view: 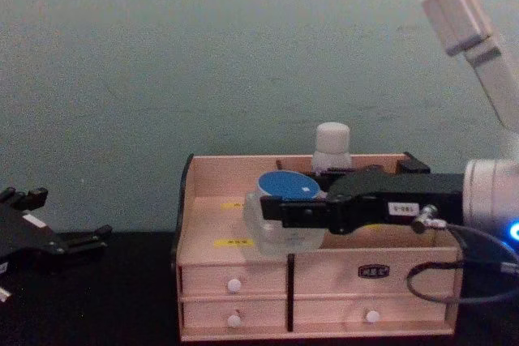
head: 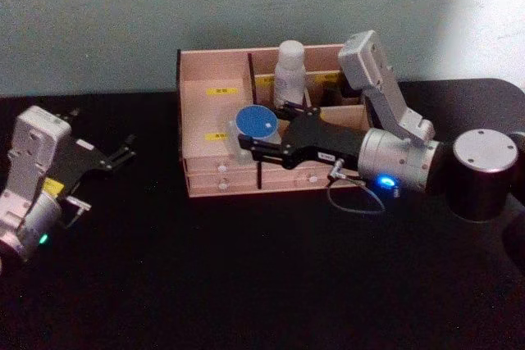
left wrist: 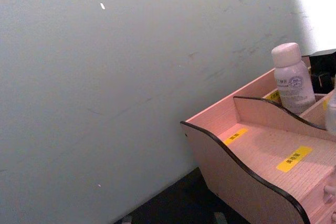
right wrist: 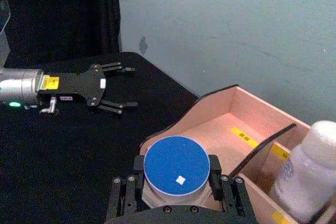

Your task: Pick up the facial cleanser and watermelon frost from the table and place them into the tiered storage box.

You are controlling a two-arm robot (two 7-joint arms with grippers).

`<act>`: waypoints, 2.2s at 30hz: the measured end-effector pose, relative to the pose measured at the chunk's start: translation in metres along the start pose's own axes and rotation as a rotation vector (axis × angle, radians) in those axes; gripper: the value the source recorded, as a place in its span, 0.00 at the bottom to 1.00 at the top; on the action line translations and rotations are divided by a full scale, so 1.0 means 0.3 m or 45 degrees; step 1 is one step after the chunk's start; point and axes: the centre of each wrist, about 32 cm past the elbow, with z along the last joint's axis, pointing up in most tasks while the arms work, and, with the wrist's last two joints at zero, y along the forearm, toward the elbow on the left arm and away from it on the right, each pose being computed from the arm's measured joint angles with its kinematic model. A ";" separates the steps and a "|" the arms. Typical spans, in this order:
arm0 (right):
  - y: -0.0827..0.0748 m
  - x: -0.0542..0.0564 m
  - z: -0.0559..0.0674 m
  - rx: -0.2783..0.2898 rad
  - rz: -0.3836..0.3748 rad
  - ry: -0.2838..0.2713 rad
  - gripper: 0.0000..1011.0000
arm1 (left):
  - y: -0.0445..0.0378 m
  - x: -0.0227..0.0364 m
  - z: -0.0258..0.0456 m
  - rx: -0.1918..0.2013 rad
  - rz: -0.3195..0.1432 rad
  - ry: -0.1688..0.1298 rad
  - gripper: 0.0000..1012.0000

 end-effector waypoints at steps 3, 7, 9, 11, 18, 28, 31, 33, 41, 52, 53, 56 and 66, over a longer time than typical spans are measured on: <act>0.021 0.009 0.007 -0.002 0.004 -0.007 0.70 | 0.000 0.000 0.000 0.000 0.000 0.000 0.99; 0.046 0.018 0.014 -0.003 0.009 -0.015 0.70 | 0.000 0.000 0.000 0.000 0.000 0.000 0.99; 0.060 0.023 0.017 -0.003 0.012 -0.021 0.70 | 0.000 0.000 0.000 0.000 0.000 0.000 0.99; 0.075 0.028 0.021 -0.001 0.013 -0.026 0.70 | 0.000 0.000 0.000 0.000 0.000 0.000 0.99; 0.116 0.044 0.032 0.001 0.009 -0.034 0.70 | 0.000 0.000 0.000 0.000 0.000 0.000 0.99; 0.174 0.071 0.032 -0.013 -0.003 -0.024 0.70 | 0.000 0.000 0.000 0.000 0.000 0.000 0.99; 0.186 0.081 0.030 -0.021 -0.008 -0.019 0.70 | 0.000 0.000 0.000 0.000 0.000 0.000 0.99; 0.192 0.087 0.027 -0.030 -0.011 -0.015 0.70 | 0.000 0.000 0.000 0.000 0.000 0.000 0.99; 0.218 0.107 0.025 -0.047 -0.014 0.008 0.70 | 0.000 0.000 0.000 0.000 0.000 0.000 0.99; 0.241 0.115 0.023 -0.066 -0.010 0.039 0.70 | 0.000 0.000 0.000 0.000 0.000 0.000 0.99; 0.242 0.115 0.023 -0.068 -0.010 0.040 0.70 | 0.000 0.000 0.000 0.000 0.000 0.000 0.99; 0.244 0.116 0.021 -0.076 -0.011 0.047 0.70 | 0.000 0.000 0.000 0.000 0.000 0.000 0.99; 0.255 0.117 0.019 -0.091 -0.003 0.072 0.70 | 0.000 0.000 0.000 0.000 0.000 0.000 0.99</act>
